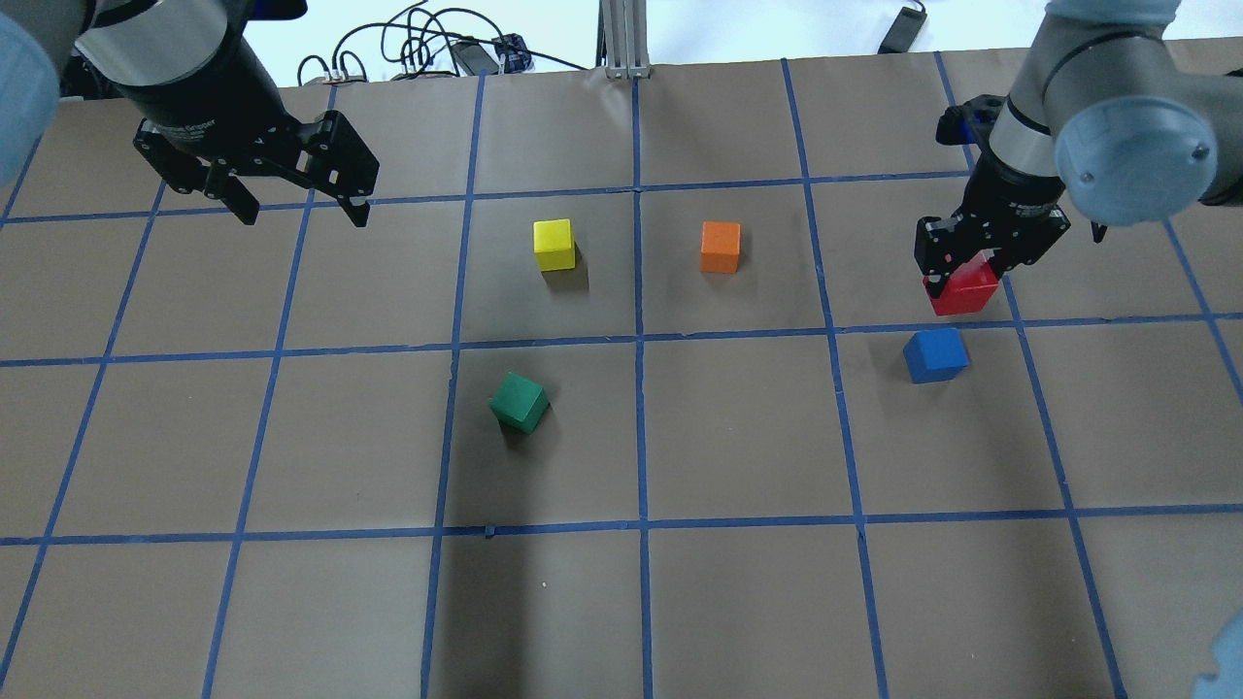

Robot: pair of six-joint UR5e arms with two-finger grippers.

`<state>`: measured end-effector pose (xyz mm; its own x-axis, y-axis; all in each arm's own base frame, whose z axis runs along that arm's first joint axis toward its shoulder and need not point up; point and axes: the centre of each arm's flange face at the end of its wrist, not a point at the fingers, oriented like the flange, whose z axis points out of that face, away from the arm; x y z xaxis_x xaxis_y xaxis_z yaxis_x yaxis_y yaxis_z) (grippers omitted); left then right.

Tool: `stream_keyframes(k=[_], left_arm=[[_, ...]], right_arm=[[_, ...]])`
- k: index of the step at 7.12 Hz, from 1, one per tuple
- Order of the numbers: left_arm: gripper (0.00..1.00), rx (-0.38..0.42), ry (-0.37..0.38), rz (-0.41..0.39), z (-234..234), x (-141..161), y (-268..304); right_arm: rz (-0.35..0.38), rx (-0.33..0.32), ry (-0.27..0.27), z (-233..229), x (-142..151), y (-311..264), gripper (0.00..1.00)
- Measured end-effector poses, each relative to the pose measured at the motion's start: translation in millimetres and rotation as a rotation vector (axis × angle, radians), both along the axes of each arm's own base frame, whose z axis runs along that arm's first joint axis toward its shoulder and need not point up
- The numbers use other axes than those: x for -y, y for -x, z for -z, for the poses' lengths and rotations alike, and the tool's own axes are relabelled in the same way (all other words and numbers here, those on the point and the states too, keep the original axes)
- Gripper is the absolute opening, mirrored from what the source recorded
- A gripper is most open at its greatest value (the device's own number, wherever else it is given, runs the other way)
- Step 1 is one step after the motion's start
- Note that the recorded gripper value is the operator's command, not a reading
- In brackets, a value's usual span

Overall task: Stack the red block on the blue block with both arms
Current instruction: 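Lower the red cube onto the blue cube with the right gripper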

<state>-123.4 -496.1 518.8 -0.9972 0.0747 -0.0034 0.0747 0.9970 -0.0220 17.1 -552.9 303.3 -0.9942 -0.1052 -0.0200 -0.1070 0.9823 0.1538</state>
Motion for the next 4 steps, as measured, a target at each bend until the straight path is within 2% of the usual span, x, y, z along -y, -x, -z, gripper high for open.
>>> stream_keyframes(k=[2,4], left_arm=[[1.00,-0.001,-0.001,0.000,1,1,0],[1.00,-0.001,-0.001,0.000,1,1,0]], right_arm=[[-0.035,-0.019,0.015,30,-14,6,0.00],[-0.050,-0.024,0.008,43,-20,7,0.00]])
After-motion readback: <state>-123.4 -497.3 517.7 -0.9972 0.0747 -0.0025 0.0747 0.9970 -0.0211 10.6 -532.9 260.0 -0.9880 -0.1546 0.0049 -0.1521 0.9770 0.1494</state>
